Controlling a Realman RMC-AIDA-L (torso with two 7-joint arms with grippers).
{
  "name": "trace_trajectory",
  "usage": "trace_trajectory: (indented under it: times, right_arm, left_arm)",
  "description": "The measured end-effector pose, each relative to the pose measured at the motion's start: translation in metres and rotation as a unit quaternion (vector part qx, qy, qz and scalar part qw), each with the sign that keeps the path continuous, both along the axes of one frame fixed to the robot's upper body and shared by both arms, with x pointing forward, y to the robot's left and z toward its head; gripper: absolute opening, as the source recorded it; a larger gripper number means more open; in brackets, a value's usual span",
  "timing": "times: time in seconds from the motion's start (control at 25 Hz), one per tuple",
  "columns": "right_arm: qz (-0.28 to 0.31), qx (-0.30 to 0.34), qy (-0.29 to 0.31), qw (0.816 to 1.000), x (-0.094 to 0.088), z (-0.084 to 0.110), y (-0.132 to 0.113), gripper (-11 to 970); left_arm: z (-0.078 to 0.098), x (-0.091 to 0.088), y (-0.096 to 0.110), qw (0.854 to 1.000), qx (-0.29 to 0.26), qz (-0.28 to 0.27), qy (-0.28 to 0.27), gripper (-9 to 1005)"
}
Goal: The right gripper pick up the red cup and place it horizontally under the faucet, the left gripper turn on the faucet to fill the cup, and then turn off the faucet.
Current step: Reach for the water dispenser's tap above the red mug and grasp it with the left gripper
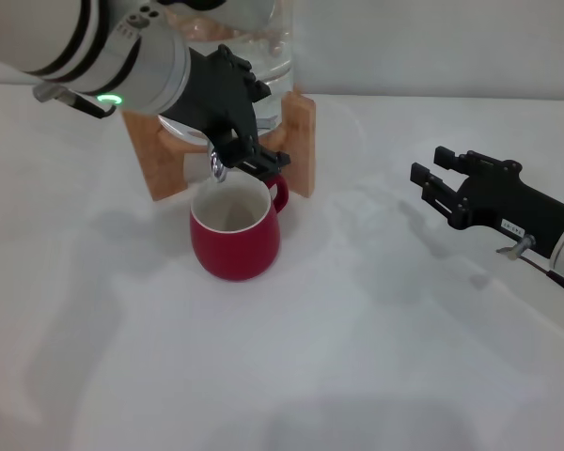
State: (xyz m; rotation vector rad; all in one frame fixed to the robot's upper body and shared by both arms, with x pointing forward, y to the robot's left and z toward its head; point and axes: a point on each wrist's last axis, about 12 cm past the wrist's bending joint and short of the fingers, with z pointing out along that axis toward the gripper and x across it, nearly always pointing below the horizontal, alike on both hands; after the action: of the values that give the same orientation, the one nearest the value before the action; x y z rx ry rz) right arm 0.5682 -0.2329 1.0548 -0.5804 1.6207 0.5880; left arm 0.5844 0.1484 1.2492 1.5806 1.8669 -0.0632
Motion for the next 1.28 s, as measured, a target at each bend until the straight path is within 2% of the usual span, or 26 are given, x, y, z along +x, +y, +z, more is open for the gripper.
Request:
trace_trajectory:
  times: [0.6, 1.28]
  right_arm:
    - [0.001, -0.002, -0.002, 1.000, 0.001, 0.001, -0.001, 393]
    - [0.000, -0.004, -0.003, 1.000, 0.002, 0.001, -0.003, 393]
  left_arm:
    - [-0.016, 0.009, -0.003, 1.000, 0.001, 0.000, 0.009, 814]
    - [-0.022, 0.013, -0.006, 1.000, 0.003, -0.003, 0.011, 814]
